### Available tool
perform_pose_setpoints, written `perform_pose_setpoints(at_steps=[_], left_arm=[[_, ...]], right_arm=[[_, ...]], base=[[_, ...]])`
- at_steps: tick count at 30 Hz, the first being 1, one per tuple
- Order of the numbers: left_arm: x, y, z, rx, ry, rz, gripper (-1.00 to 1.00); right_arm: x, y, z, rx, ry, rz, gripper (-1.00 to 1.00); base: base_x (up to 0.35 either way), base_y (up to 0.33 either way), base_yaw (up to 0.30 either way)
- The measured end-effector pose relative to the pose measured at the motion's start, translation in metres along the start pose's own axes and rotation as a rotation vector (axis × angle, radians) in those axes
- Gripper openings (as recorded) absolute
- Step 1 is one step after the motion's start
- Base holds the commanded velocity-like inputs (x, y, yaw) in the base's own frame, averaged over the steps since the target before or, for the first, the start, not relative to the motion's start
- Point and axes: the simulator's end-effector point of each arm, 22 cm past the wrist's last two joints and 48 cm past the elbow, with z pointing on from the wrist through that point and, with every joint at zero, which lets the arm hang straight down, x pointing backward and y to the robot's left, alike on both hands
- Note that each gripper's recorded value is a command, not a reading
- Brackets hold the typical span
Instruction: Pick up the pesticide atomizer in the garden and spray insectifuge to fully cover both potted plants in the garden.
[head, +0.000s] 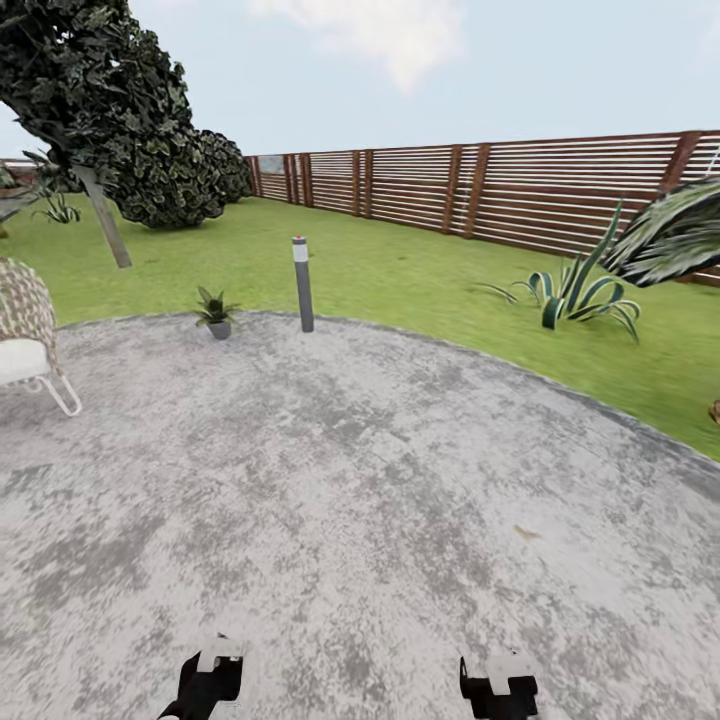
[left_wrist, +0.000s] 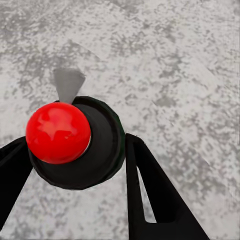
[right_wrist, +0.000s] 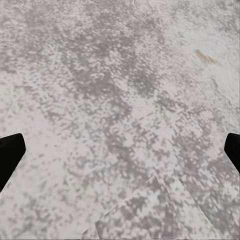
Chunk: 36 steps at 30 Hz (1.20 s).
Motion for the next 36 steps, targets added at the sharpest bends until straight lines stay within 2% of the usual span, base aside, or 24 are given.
perform_pose_setpoints(at_steps=[36], left_arm=[[-0.0006, -0.0001, 0.0, 0.0, -0.002, -0.001, -1.0]], right_arm=[[0.0, 0.0, 0.0, 0.0, 0.0, 0.0, 1.0]], base=[[0.34, 0.0, 0.274]])
